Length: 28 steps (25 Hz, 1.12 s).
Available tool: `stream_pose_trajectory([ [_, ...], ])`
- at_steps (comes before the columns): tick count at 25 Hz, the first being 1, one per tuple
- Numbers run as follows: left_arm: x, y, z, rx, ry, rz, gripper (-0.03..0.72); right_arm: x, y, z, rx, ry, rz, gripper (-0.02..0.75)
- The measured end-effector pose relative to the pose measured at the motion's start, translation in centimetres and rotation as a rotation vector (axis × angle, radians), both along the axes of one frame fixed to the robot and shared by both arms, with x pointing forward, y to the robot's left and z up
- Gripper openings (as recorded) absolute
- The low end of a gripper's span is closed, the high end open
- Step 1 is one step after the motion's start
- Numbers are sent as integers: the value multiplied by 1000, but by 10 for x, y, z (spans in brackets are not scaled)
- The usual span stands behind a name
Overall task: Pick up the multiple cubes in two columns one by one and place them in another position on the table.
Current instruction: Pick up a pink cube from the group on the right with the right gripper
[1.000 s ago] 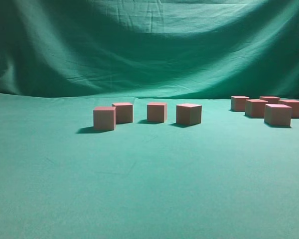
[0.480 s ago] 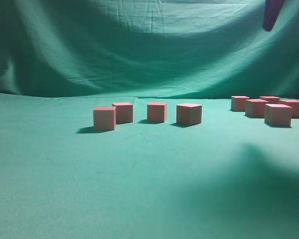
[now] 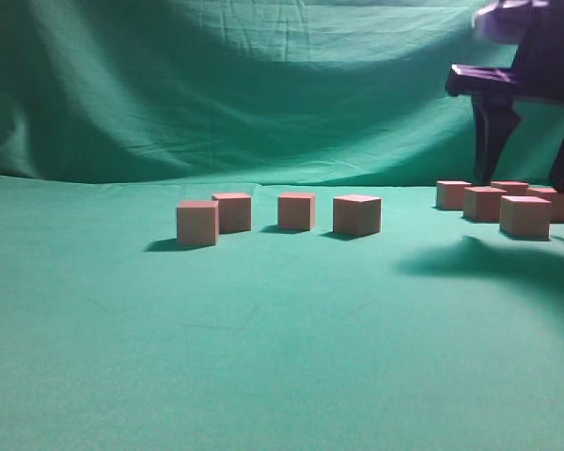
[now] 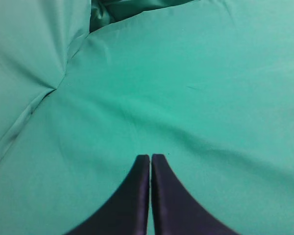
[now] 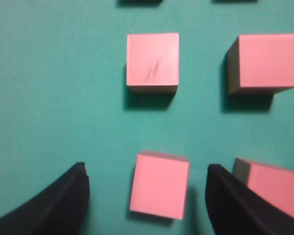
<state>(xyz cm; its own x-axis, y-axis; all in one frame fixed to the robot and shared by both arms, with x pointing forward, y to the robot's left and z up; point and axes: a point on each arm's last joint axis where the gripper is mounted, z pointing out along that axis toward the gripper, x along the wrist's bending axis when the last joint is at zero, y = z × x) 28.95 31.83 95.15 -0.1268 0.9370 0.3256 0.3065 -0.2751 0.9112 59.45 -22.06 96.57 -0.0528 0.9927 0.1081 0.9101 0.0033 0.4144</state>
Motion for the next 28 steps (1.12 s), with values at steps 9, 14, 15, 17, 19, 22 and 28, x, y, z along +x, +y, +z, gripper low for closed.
stream_pose_trajectory([
  [9,0,0,0,0,0,0,0,11,1,-17,9,-36,-23,459],
  [14,0,0,0,0,0,0,0,13,2,-32,-1,-2,-24,459],
  [15,0,0,0,0,0,0,0,13,2,-34,-2,3,-24,459],
  [17,0,0,0,0,0,0,0,14,2,-35,-3,0,-23,414],
  [19,0,0,0,0,0,0,0,15,2,-34,-2,-10,-22,276],
  [22,0,0,0,0,0,0,0,16,2,-33,0,-16,-24,242],
  [28,0,0,0,0,0,0,0,13,2,-3,2,-38,-13,242],
])
